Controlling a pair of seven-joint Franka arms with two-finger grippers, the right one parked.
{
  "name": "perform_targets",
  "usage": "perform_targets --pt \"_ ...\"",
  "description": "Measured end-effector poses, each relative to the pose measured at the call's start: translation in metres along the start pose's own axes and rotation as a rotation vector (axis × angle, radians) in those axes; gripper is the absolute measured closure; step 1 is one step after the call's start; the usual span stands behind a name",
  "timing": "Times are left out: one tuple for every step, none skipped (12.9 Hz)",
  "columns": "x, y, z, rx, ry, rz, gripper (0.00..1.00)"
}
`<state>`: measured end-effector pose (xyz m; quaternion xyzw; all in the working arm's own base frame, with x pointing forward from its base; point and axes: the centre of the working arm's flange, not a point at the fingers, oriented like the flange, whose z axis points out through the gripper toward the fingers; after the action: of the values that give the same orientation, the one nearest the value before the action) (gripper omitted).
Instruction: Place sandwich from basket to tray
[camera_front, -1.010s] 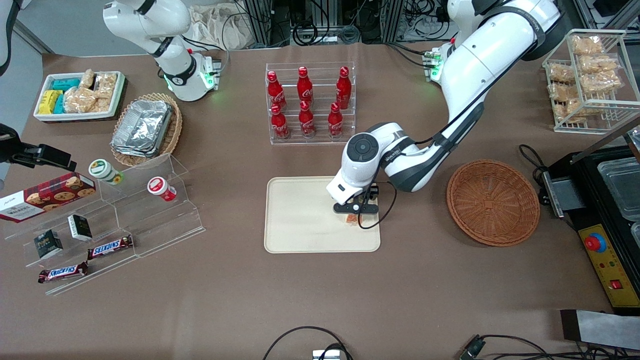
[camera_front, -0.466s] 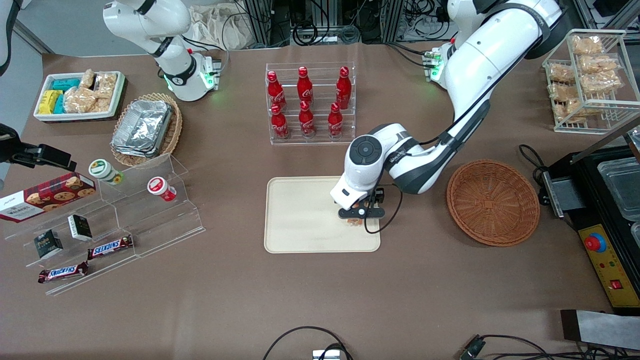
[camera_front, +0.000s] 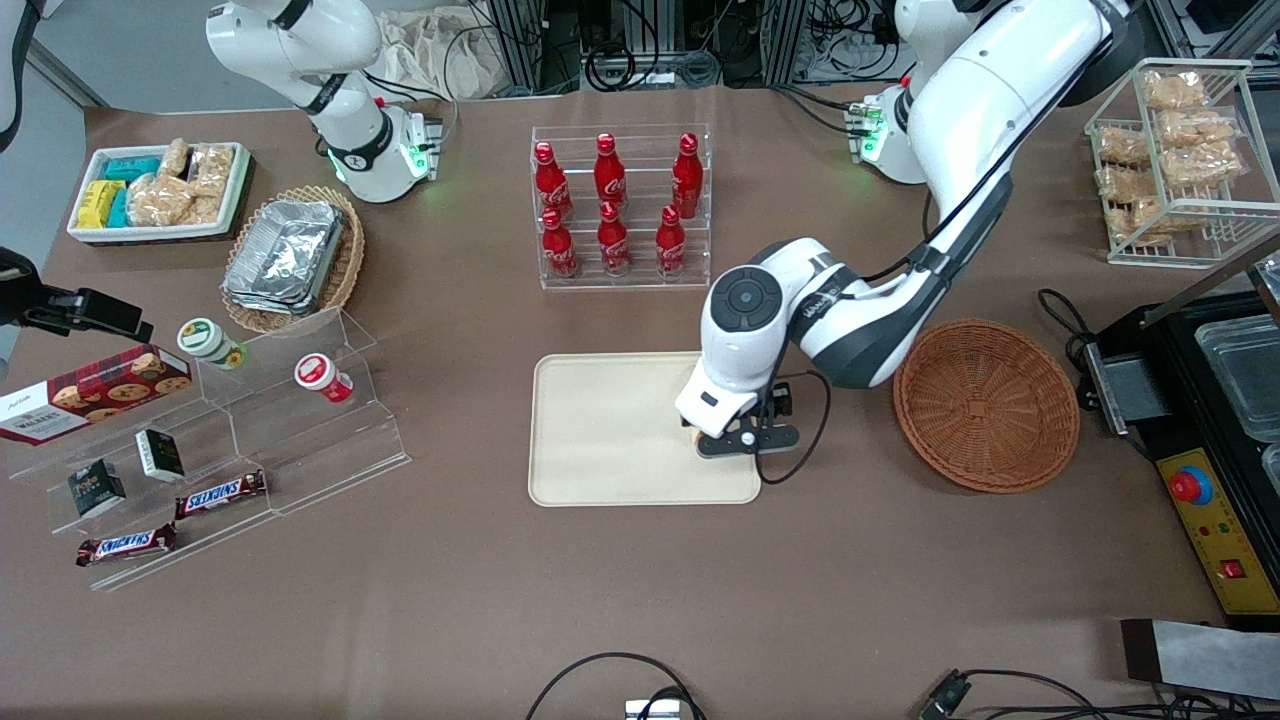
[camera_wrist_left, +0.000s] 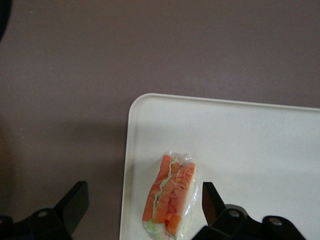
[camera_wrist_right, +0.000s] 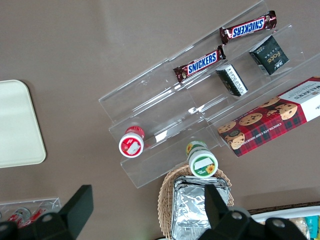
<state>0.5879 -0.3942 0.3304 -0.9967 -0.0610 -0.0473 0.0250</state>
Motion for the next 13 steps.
perform_targets --pt "0.014 -0.011 -0.012 0.005 0.014 -0.034 0.0" --pt "0.027 -0.026 -0.025 0.015 0.033 -0.072 0.0" --pt "0.04 -0.043 -0.04 0.03 0.052 -0.11 0.0" --pt "0.05 -0.06 -0.057 0.043 0.072 -0.145 0.0" --pt "0.059 -0.076 -0.074 0.053 0.087 -0.182 0.0" --pt "0.068 -0.092 -0.09 0.062 0.094 -0.22 0.0" --pt "0.077 -0.107 -0.103 0.071 0.099 -0.252 0.0" --pt "0.084 -0.12 -0.113 0.076 0.099 -0.264 0.0" --pt "0.089 -0.129 -0.12 0.079 0.088 -0.264 0.0" --pt "0.095 -0.14 -0.126 0.081 0.07 -0.262 0.0" --pt "0.101 -0.154 -0.131 0.084 0.054 -0.255 0.0" --pt "0.107 -0.169 -0.137 0.082 0.04 -0.244 0.0" --pt "0.113 -0.187 -0.143 0.078 0.028 -0.235 0.0"
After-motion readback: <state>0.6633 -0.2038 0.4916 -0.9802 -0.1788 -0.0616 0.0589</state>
